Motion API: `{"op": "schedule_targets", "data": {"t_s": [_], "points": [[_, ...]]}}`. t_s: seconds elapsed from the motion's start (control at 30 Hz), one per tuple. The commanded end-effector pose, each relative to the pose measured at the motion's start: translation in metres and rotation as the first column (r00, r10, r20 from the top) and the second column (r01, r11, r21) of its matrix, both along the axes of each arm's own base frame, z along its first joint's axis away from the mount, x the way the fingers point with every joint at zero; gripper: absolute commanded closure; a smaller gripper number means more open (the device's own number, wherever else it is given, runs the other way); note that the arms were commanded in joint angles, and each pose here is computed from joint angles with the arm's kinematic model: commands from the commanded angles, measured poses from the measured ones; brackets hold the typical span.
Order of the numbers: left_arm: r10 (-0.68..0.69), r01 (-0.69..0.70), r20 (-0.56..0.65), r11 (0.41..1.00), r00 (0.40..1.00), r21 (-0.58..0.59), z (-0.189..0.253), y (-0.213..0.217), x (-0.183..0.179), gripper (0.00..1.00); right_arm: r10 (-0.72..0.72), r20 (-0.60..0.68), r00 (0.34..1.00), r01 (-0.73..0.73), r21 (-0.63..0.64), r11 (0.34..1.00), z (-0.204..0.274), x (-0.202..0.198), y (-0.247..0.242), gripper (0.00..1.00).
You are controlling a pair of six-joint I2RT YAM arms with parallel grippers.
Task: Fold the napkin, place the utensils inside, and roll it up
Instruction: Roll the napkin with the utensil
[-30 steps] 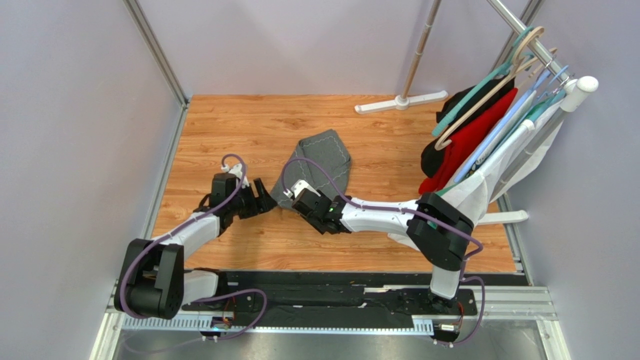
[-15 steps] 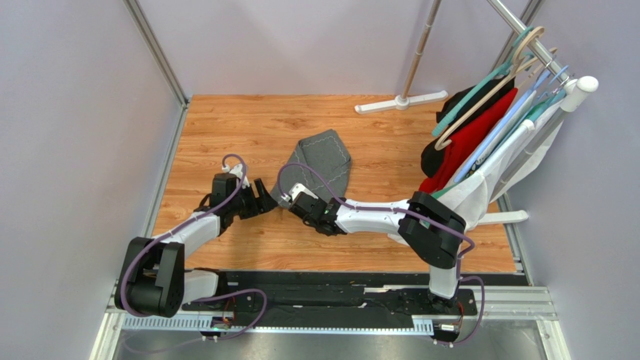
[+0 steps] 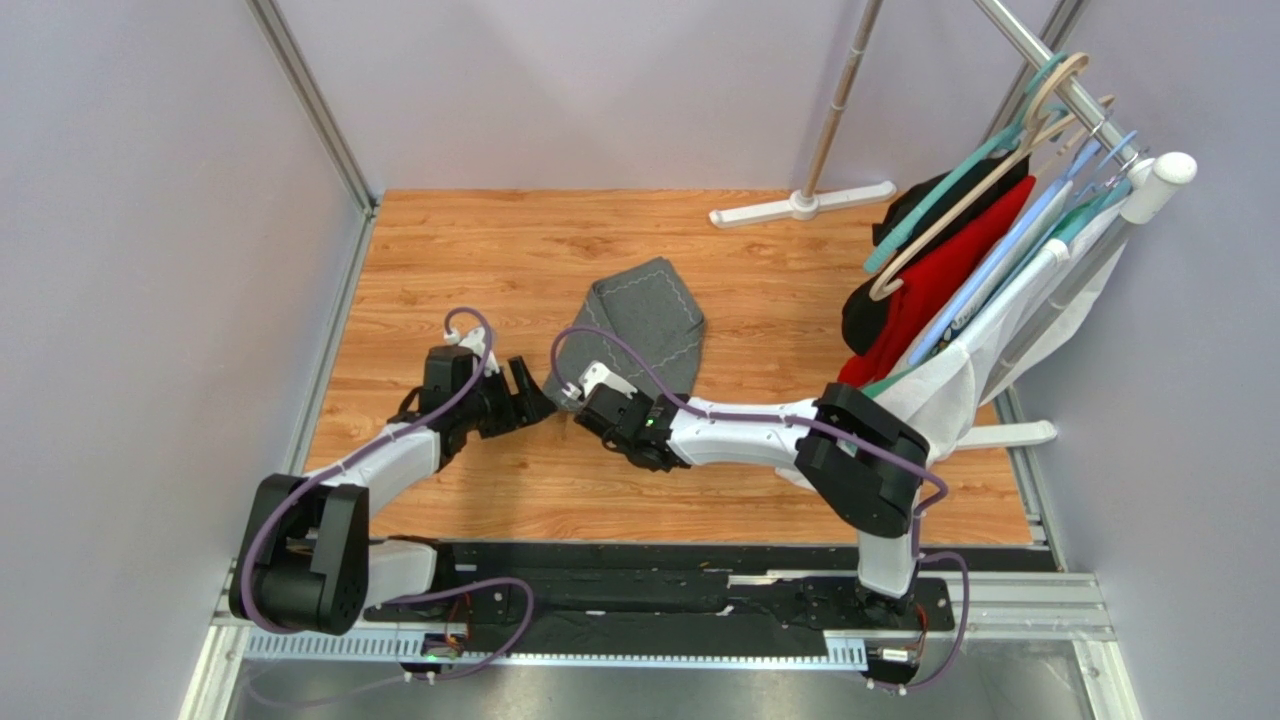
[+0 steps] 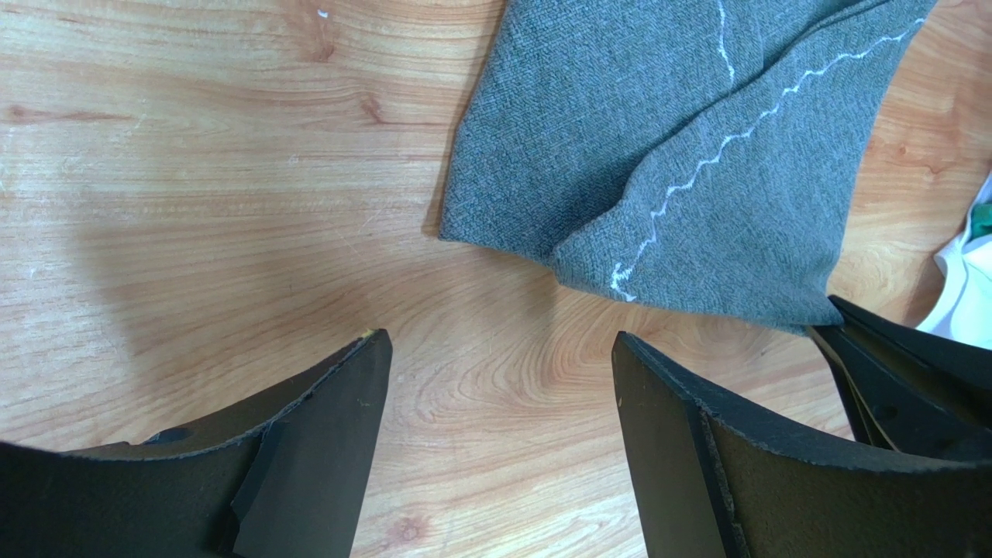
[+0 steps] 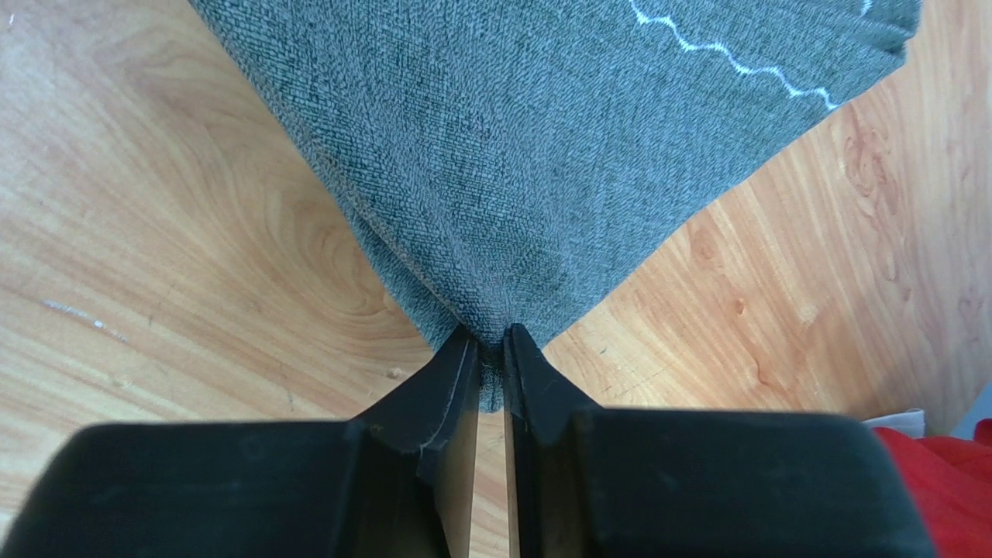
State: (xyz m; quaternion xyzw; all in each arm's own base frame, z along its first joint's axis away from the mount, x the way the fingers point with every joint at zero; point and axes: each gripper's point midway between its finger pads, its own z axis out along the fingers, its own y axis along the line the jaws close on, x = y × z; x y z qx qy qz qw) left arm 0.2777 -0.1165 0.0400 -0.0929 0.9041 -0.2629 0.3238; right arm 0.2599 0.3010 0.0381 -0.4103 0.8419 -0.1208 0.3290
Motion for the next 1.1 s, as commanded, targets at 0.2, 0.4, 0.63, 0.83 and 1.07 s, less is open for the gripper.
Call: {"op": "schedule_targets", "data": {"t_s": [0.2, 0.4, 0.63, 0.83, 1.07], "points": [[0.005, -0.004, 0.078, 1.0, 0.997, -0.019, 0.025, -0.002, 0.018, 0.21, -0.004, 0.016, 1.0, 0.005, -0.054, 0.999, -0.014, 0.004, 0.0, 0.89], [0.016, -0.013, 0.1, 0.999, 0.995, -0.037, 0.036, -0.004, 0.022, 0.19, -0.005, 0.013, 1.0, 0.006, -0.033, 0.999, -0.007, 0.002, 0.0, 0.72], [0.001, 0.011, 0.161, 0.997, 0.987, -0.073, 0.047, -0.01, 0.024, 0.19, 0.012, 0.022, 1.0, -0.013, 0.042, 0.999, 0.021, -0.002, 0.003, 0.48], [-0.007, 0.012, 0.099, 0.999, 0.995, -0.052, 0.035, -0.01, 0.034, 0.24, 0.043, 0.005, 0.999, -0.043, 0.17, 0.985, 0.043, -0.009, 0.02, 0.42], [0.019, -0.02, 0.056, 1.0, 0.998, 0.016, 0.025, 0.0, 0.041, 0.24, 0.094, 0.019, 0.995, -0.096, 0.239, 0.966, 0.052, -0.007, 0.041, 0.38]]}}
